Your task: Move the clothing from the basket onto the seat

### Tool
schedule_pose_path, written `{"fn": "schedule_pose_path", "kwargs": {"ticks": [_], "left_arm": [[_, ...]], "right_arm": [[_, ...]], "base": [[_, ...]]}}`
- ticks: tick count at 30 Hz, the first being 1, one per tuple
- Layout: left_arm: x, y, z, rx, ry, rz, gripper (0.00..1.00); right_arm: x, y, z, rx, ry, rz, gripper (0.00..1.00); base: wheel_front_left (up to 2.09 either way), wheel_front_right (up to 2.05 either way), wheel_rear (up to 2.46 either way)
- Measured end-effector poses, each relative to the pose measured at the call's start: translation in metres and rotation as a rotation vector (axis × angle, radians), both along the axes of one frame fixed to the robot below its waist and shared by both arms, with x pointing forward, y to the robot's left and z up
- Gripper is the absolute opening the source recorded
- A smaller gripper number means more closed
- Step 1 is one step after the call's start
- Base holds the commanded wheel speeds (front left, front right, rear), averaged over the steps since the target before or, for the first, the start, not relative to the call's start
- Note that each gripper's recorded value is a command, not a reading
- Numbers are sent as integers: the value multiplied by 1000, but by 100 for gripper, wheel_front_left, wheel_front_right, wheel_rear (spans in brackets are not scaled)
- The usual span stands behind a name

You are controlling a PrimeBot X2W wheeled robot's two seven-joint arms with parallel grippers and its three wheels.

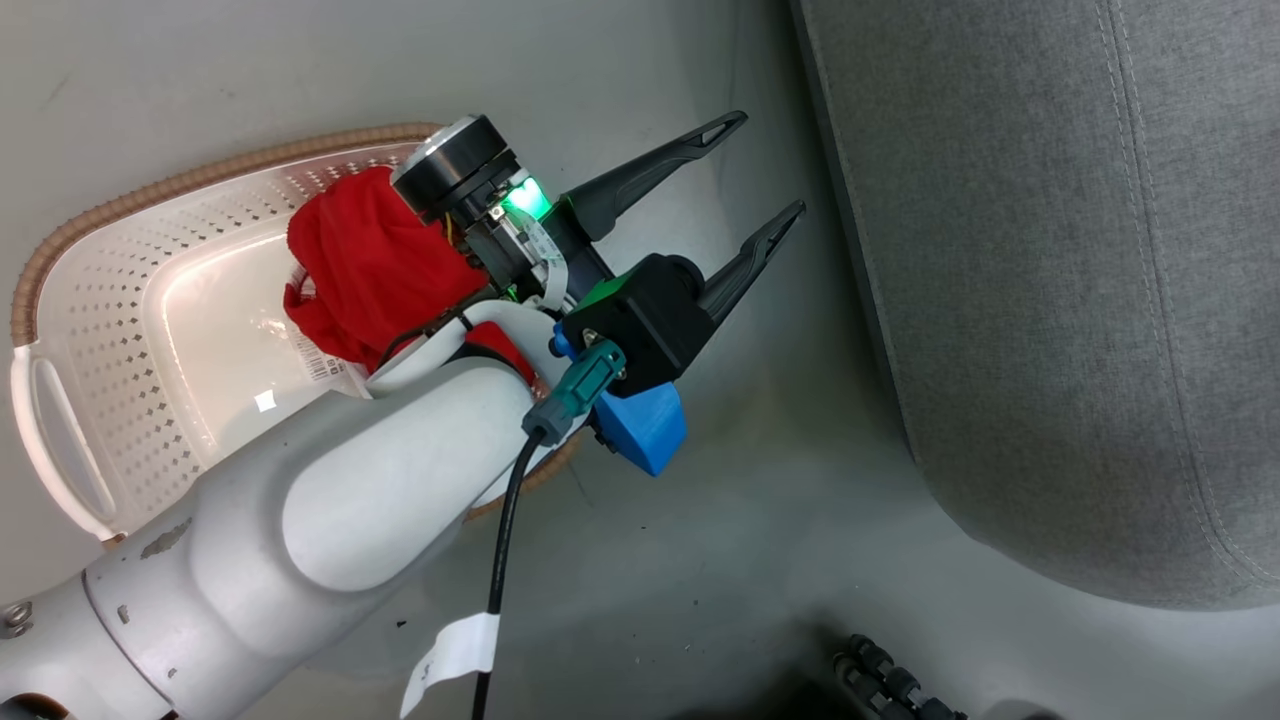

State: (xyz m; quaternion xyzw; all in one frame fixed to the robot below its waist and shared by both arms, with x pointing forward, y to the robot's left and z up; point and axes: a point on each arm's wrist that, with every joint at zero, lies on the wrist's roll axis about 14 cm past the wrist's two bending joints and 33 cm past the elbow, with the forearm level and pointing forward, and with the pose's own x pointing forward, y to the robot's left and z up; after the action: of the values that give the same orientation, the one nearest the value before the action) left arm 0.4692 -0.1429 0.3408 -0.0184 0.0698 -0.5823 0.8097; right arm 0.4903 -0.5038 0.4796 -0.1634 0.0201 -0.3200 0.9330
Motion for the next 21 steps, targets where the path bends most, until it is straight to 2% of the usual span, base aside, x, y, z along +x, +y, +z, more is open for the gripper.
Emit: {"fn": "schedule_pose_path", "kwargs": {"ticks": [5,9,10,11,15,21], "left_arm": [[0,2,1,2,-1,5,100],[2,5,-1,9,-1,11,100],[2,5,-1,10,-3,12,100],[2,5,0,11,-6,13,100],[2,3,13,-10,-23,19,100],[0,4,34,-29,-51,38,100]], "right_arm": [[-17,6,-49,96,88,-31,0],[-18,8,-63,122,121,-33,0],[-18,9,-62,122,120,-31,78],[-17,9,-61,122,118,-29,100],[-20,12,-51,113,96,-15,100],[-44,33,-44,97,112,35,100]], "base": [[0,0,0],[0,0,0],[0,0,0],[0,0,0],[0,0,0],[0,0,0]]}}
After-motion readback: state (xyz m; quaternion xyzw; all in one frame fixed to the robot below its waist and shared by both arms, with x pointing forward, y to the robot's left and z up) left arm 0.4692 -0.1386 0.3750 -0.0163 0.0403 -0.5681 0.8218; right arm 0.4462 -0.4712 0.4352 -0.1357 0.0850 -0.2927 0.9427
